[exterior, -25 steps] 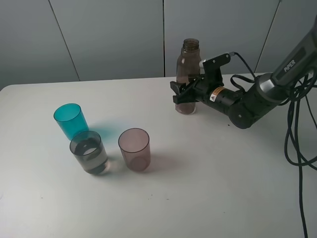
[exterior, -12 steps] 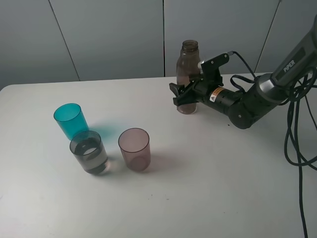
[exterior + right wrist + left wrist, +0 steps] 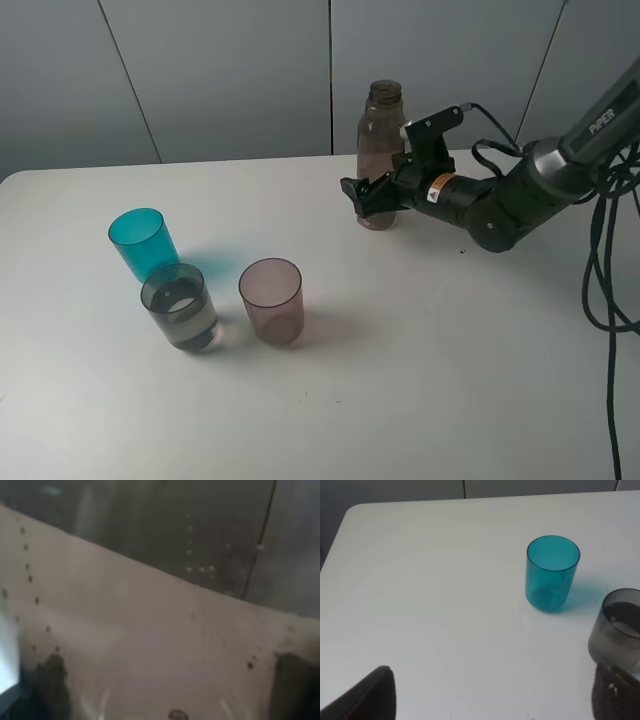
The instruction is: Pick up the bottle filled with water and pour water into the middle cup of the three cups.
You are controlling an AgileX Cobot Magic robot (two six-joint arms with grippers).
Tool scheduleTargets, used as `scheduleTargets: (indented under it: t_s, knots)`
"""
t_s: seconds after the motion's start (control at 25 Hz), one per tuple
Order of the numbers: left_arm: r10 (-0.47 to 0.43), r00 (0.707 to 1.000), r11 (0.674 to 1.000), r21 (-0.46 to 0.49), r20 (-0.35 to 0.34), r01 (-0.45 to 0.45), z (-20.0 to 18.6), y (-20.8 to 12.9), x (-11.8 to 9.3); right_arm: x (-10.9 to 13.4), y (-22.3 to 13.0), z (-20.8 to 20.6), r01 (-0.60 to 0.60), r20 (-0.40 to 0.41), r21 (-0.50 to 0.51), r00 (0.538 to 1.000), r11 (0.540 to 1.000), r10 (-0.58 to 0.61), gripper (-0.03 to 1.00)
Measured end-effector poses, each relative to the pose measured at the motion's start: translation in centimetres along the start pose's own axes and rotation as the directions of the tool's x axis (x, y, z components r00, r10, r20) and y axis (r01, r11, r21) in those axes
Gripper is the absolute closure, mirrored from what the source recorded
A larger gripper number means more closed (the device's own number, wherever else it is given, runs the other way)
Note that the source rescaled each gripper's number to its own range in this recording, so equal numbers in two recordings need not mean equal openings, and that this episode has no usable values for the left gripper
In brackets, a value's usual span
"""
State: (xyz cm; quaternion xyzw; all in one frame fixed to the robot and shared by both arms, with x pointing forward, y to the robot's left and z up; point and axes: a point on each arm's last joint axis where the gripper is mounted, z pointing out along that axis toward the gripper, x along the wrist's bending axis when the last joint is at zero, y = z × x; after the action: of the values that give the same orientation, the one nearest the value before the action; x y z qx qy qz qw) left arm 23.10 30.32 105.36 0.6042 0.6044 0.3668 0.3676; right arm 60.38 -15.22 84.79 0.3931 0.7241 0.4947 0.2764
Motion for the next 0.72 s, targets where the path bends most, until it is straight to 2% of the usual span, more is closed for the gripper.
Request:
scheduleTargets:
  t_s: [0.24, 0.4, 0.6, 0.72]
  knots:
    - [0.0, 1.0, 1.0, 0.0, 0.0, 0.0, 0.0, 0.0, 0.0, 0.5, 0.4, -4.3, -0.029, 0.035, 0.099, 0.999, 0.995, 0.026, -0.03]
    - [-0.002, 1.0, 1.0, 0.0, 0.0, 0.002, 0.0, 0.0, 0.0, 1.0, 2.2, -8.3, -0.045, 0.061, 0.105, 0.997, 0.993, 0.038, -0.03]
    - [-0.002, 1.0, 1.0, 0.0, 0.0, 0.002, 0.0, 0.0, 0.0, 1.1, 7.3, -13.3, -0.056, 0.116, 0.085, 0.992, 0.995, 0.046, -0.03]
    - [-0.002, 1.0, 1.0, 0.0, 0.0, 0.002, 0.0, 0.0, 0.0, 1.1, 12.0, -17.2, -0.04, 0.166, 0.037, 0.985, 0.998, 0.034, -0.03]
